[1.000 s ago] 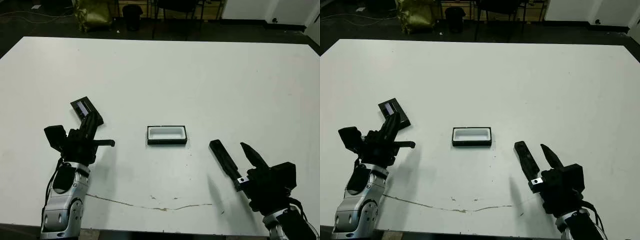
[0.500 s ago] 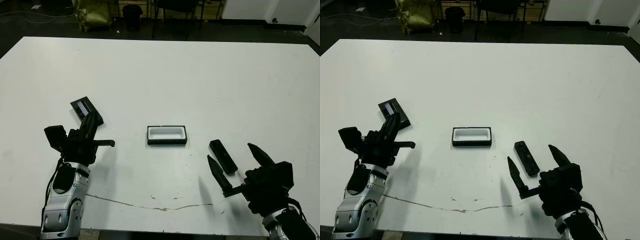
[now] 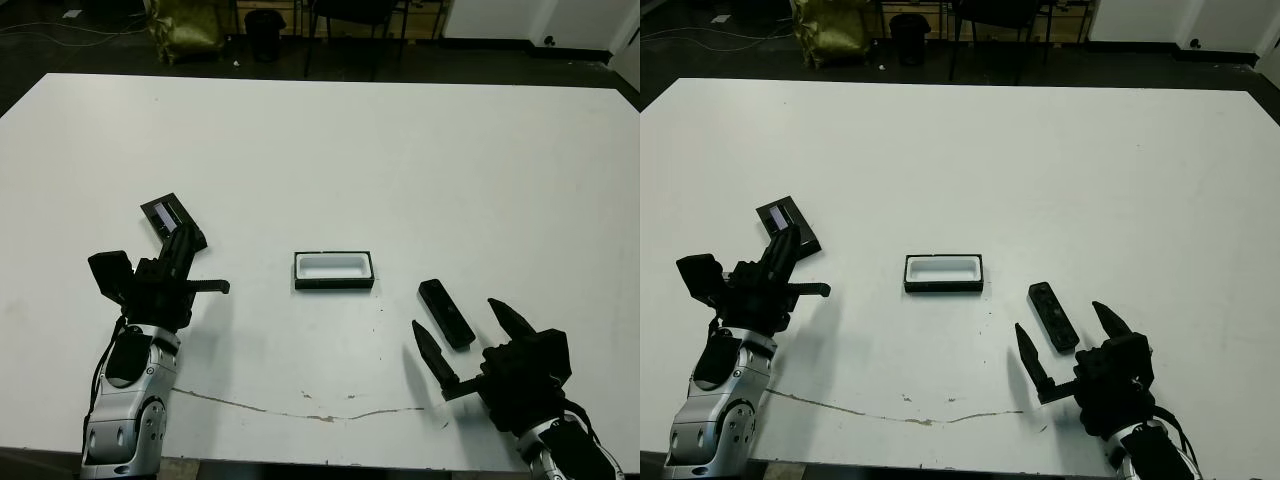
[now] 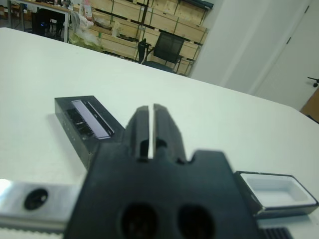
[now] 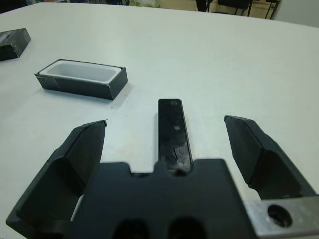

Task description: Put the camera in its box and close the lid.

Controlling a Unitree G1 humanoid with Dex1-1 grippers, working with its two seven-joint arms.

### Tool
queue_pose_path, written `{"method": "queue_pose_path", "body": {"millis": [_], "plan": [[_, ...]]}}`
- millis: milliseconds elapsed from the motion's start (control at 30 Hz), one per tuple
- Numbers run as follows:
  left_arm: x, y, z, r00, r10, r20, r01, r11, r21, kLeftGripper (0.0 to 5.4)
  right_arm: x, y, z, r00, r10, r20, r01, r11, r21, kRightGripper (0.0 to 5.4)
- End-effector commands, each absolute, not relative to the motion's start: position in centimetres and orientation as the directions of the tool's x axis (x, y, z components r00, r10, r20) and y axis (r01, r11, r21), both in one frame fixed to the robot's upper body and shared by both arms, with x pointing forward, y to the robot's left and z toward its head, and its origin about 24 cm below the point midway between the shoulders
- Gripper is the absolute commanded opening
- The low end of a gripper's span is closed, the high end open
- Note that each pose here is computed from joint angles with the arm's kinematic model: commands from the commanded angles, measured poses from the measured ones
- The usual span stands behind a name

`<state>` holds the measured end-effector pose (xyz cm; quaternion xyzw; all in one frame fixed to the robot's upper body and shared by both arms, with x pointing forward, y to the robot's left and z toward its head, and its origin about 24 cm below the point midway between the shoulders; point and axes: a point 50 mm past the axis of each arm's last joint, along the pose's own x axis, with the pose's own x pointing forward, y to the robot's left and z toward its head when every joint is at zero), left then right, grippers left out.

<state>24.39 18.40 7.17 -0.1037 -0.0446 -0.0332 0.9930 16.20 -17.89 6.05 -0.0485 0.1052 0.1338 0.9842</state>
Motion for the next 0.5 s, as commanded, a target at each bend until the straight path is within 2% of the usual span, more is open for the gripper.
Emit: {"method": "queue_pose_path", "body": {"millis": [33,200,367,500], "plan": [[24.18,18.72,6.61,0.997,-0.05,0.067,0.063,0.978,-0.197,0.0,15.58,-18.24,5.43,0.928,0.234,-0.289,-0.263,0.962,-0.067,5.39],[24.19,18.72,6.63,0.996,-0.052,0.067,0.064,0.978,-0.198,0.0,15.52,-17.84,5.68,0.924,0.22,-0.314,-0.247,0.968,-0.047,5.39],[24.18,18.75,6.63,0.996,-0.053,0.069,0.066,0.977,-0.201,0.0,15.57,-17.89,5.73,0.913,0.218,-0.344,-0.264,0.96,-0.091,5.39],[24.14,18.71,6.72,0.997,-0.046,0.062,0.058,0.978,-0.2,0.0,15.36,-17.67,5.97,0.904,0.209,-0.372,-0.254,0.964,-0.078,5.39]]}}
